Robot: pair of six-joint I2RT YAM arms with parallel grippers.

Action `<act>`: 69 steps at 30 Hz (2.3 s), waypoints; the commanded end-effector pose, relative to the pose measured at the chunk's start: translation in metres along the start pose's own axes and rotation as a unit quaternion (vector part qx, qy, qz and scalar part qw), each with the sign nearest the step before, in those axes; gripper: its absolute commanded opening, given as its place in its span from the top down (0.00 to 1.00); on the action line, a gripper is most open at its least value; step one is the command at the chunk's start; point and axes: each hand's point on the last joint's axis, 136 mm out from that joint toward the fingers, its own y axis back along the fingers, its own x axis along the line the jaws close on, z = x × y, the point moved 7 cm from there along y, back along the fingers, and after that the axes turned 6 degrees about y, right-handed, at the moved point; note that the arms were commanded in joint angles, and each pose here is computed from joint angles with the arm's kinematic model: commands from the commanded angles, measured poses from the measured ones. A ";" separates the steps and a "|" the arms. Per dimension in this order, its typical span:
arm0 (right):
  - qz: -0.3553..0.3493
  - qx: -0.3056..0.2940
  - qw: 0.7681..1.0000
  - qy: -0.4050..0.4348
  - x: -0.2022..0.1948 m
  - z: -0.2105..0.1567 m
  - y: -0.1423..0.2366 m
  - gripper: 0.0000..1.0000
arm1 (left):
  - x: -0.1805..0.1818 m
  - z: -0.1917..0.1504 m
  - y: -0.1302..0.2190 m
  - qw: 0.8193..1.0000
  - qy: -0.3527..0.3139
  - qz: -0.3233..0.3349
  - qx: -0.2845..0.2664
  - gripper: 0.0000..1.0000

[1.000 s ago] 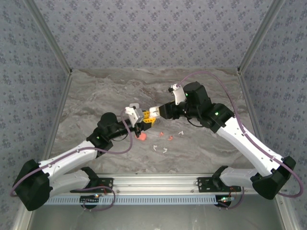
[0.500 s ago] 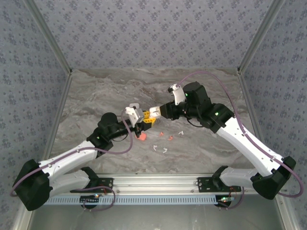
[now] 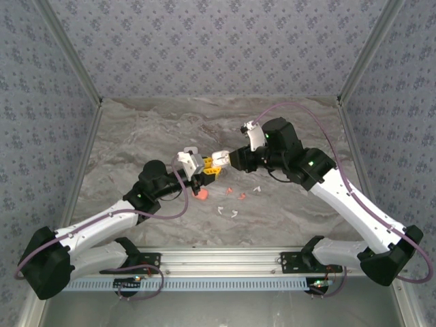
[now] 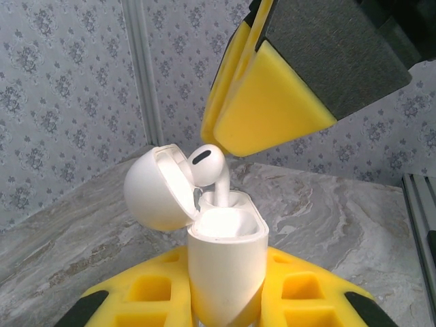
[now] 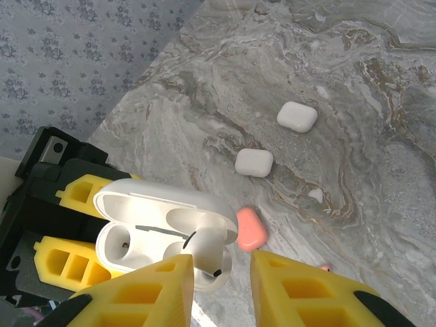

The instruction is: Insert the wireless bluetooth earbuds into the charging case

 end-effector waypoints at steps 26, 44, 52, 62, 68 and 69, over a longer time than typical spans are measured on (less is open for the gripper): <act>-0.006 0.001 1.000 -0.009 0.002 0.006 -0.010 0.57 | -0.002 0.021 0.001 0.999 -0.009 0.003 -0.037 1.00; -0.024 0.012 1.000 -0.009 -0.002 -0.005 0.001 0.58 | -0.001 0.022 0.003 0.999 -0.004 0.006 -0.050 1.00; 0.006 -0.012 1.000 0.000 0.006 0.001 0.011 0.55 | -0.001 0.021 0.003 0.999 -0.002 0.008 -0.047 1.00; -0.084 -0.007 0.993 -0.077 -0.038 -0.033 0.026 0.50 | -0.002 0.011 0.011 0.999 0.017 0.019 -0.037 1.00; -0.158 0.086 0.974 -0.136 -0.078 -0.088 -0.008 0.53 | -0.005 0.007 0.025 0.999 0.025 0.028 -0.034 1.00; -0.166 0.100 0.971 -0.142 -0.083 -0.097 -0.015 0.53 | -0.006 0.006 0.027 0.999 0.025 0.030 -0.032 1.00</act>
